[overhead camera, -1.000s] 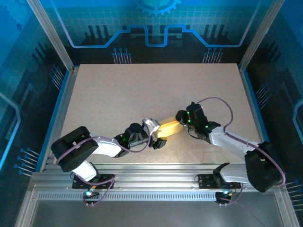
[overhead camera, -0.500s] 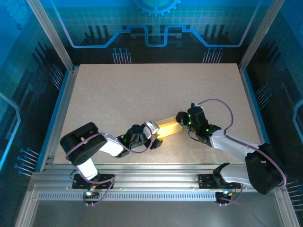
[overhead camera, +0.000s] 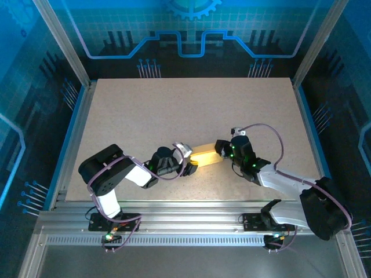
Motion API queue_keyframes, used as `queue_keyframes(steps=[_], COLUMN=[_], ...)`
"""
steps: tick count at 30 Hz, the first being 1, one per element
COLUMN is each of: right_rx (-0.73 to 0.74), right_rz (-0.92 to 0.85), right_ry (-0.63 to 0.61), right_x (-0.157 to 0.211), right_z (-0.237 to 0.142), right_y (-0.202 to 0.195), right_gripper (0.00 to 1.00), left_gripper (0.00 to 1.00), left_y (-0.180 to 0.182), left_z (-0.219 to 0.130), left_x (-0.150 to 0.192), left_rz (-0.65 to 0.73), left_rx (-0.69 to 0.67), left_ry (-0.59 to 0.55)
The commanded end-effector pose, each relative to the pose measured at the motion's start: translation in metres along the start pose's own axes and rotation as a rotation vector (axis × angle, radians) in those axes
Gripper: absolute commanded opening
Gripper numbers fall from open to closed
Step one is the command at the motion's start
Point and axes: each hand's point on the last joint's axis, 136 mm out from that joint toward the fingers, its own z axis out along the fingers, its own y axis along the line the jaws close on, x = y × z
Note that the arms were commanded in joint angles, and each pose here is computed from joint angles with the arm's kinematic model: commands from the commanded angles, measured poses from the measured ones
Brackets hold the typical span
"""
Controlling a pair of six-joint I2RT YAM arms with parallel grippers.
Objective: Fold the paper box
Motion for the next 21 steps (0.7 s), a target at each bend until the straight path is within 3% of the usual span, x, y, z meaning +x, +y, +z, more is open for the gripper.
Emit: queue_keyframes(steps=[1,8,15,21], right_rx=[0.207,0.225,0.141,-0.039], right_rz=[-0.212,-0.359,-0.326,-0.184], right_ry=[0.352,0.366,0.328,0.344], right_x=[0.108,0.117,0.103,0.085], right_z=[-0.009,-0.003,-0.01,-0.016], right_y=[-0.066,-0.058,-0.037,-0.009], right_gripper=[0.37,0.36,0.41,0.66], left_gripper=[0.66,0.56,0.51,0.51], left_y=[-0.011,-0.01,-0.007,-0.006], left_z=[0.005,0.007,0.005,0.005], left_x=[-0.018,-0.019,-0.017,-0.014], left_rz=[-0.037,-0.04,-0.008,0.033], left_rx=[0.093,0.105,0.089,0.078], left_ry=[-0.054,-0.058,-0.052,-0.047])
